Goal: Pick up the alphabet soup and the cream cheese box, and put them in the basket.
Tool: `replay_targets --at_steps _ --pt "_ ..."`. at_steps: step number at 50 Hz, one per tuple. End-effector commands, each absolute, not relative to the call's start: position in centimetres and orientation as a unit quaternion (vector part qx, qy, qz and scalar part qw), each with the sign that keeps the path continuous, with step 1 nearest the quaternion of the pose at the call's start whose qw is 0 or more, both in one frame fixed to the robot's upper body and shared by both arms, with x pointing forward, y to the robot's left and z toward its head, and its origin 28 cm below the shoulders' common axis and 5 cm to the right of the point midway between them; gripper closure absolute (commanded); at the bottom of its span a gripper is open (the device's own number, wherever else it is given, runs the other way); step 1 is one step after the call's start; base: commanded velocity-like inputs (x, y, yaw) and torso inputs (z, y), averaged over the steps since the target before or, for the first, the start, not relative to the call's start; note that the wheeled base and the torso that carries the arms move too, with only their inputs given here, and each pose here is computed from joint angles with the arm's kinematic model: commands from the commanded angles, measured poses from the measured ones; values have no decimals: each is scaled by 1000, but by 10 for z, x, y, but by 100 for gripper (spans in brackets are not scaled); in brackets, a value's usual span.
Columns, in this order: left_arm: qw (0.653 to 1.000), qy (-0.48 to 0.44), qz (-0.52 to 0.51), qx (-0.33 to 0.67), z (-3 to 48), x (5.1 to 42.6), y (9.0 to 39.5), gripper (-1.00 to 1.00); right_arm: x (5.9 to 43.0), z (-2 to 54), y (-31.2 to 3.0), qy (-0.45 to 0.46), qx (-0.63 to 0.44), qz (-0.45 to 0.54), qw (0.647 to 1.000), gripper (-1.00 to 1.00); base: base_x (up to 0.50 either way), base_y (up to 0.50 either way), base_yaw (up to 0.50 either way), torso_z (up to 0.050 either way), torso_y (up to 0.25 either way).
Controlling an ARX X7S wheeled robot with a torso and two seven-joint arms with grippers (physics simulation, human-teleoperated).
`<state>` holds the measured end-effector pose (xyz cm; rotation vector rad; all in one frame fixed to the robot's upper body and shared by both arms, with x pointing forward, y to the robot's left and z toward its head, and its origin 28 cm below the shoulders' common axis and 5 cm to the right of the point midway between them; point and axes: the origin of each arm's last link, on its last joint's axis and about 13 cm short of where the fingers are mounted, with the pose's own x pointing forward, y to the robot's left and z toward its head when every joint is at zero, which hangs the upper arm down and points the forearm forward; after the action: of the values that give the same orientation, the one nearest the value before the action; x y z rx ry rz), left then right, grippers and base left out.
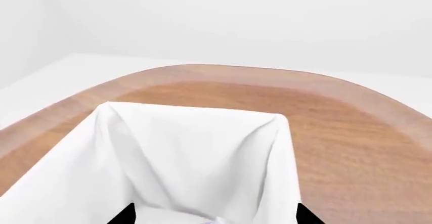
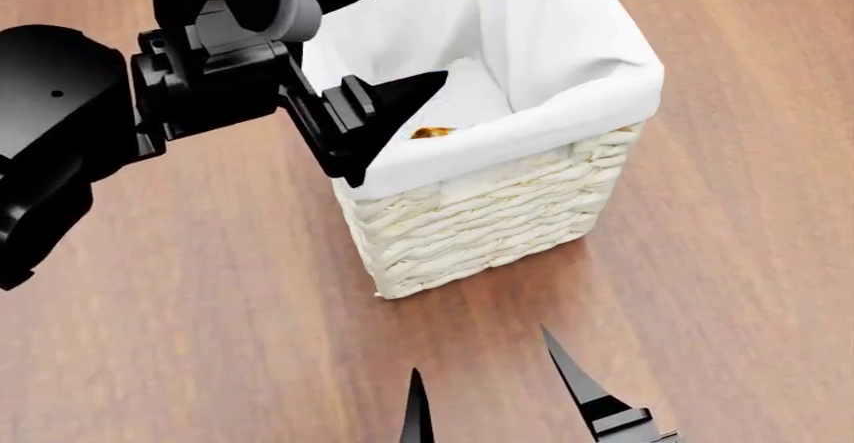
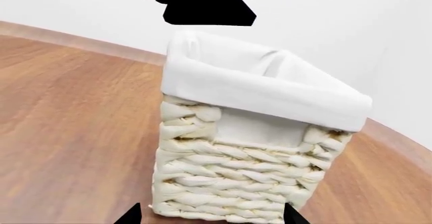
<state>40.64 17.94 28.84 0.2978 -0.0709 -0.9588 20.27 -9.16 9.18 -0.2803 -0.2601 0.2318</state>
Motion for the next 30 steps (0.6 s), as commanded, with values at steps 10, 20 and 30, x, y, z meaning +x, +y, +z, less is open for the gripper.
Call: replay_targets --at_steps 10,20,30 --pt "875 -34 -463 139 289 406 179 -100 203 90 -91 -127 -138 116 975 -100 0 0 0 0 0" --pt "898 -112 -409 116 273 370 176 -100 203 89 -91 -124 -137 118 976 -100 0 0 0 0 0" --pt "942 -175 -266 107 205 337 169 -100 203 89 -91 -126 -129 117 977 -100 0 0 0 0 0"
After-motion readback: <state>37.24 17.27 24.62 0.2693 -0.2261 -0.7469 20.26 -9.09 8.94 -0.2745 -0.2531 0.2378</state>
